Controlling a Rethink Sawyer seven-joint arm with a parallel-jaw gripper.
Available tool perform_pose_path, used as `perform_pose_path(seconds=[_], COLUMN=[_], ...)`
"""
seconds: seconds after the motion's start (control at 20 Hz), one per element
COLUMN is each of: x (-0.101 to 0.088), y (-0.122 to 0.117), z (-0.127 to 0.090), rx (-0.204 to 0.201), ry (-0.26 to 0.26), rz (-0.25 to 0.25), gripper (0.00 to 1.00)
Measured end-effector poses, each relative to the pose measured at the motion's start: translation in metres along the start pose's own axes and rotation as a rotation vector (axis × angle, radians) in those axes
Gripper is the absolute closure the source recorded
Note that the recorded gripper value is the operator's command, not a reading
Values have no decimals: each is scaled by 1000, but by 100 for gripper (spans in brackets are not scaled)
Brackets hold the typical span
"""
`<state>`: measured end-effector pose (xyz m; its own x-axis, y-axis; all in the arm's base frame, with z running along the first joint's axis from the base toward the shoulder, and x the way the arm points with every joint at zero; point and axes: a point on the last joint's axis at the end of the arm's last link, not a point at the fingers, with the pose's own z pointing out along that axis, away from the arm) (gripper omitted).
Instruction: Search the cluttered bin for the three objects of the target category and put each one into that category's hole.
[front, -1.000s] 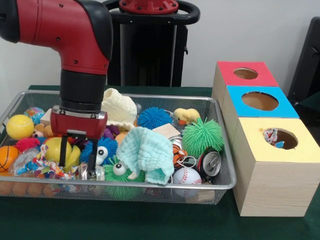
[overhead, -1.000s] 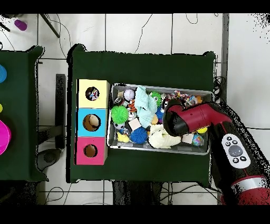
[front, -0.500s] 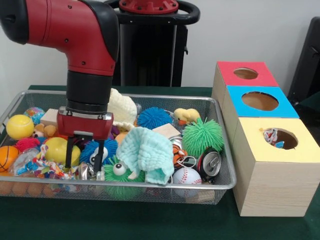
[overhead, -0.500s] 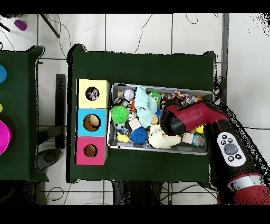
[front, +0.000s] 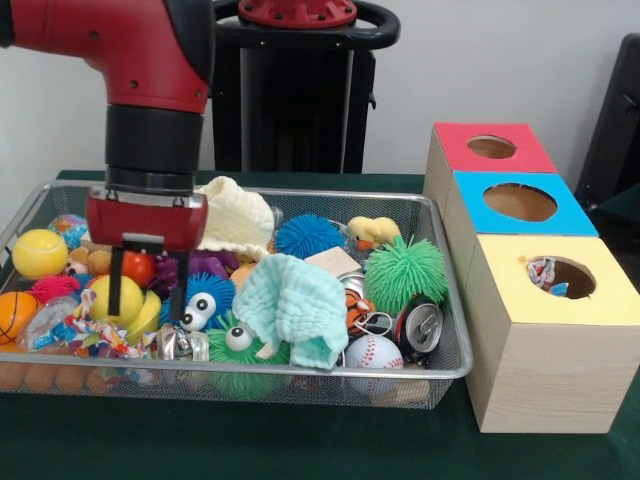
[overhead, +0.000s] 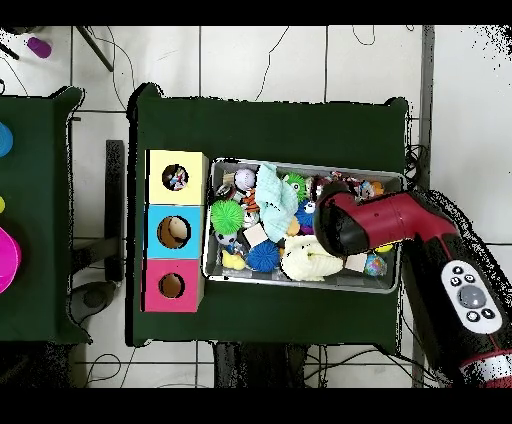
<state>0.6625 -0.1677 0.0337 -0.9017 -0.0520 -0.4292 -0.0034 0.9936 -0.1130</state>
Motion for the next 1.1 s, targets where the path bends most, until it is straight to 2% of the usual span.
perform_pose_path(seconds=[0.25, 0.55, 0.85, 0.95, 1.1], x=[-14, -23, -19, -10, -4], y=[-26, -49, -41, -27, -17], z=[-19, -34, -29, -20, -15], rx=[9, 25, 20, 19, 17], ry=[12, 36, 43, 48, 48], rz=[-20, -71, -104, -147, -176], gripper=[0, 0, 0, 0, 0])
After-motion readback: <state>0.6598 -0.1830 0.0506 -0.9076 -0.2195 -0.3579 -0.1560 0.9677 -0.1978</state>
